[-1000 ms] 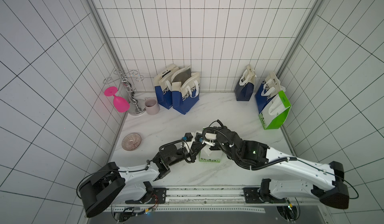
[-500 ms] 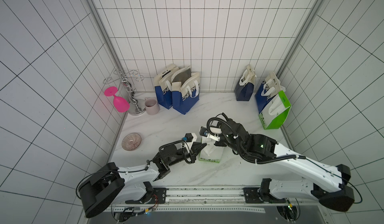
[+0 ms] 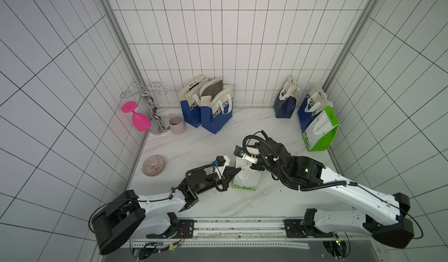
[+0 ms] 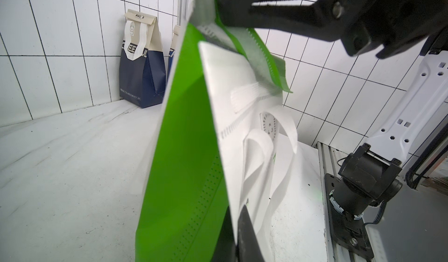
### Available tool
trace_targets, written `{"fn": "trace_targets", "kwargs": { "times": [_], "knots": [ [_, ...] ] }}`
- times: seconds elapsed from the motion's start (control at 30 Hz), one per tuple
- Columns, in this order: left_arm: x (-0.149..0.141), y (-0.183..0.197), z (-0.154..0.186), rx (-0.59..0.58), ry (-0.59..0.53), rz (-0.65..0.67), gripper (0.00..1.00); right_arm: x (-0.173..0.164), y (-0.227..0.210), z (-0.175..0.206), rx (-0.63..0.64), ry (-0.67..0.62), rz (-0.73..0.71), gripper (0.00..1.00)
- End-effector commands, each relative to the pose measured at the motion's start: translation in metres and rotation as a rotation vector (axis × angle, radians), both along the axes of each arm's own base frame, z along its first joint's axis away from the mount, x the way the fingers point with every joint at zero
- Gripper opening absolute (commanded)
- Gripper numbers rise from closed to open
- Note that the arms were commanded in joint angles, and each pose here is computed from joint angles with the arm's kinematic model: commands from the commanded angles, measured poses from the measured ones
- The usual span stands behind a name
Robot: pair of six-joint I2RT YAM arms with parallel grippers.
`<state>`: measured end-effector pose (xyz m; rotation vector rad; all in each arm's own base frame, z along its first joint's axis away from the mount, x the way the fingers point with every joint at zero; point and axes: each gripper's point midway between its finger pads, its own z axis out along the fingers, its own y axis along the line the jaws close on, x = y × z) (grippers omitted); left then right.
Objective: Open the takeout bag
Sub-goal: Open the takeout bag at the center of the board.
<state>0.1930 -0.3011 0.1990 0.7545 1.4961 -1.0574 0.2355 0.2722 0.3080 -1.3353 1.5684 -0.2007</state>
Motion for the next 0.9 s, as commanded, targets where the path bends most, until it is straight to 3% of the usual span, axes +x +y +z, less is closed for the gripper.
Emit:
{"fn": "trace_targets", "kwargs": {
  "times": [0.0, 0.4, 0.7, 0.8, 0.87],
  "knots": [
    [-0.001, -0.004, 0.006, -0.007, -0.02, -0.014, 0.0, -0.001, -0.009, -0.006, 0.027, 0.026, -0.029, 0.19],
    [-0.001, -0.005, 0.006, -0.006, -0.015, -0.017, 0.0, -0.02, -0.007, -0.039, 0.004, 0.107, -0.004, 0.25],
    [-0.001, -0.005, 0.005, -0.002, -0.011, -0.015, 0.0, -0.017, -0.014, -0.05, -0.042, 0.08, -0.045, 0.25],
    [-0.001, -0.005, 0.005, 0.0, -0.01, -0.015, 0.0, -0.014, -0.015, -0.046, -0.038, 0.063, -0.063, 0.2],
    [-0.001, -0.005, 0.005, 0.0, -0.009, -0.014, 0.0, -0.014, -0.016, -0.043, -0.035, 0.056, -0.068, 0.11]
  ]
}}
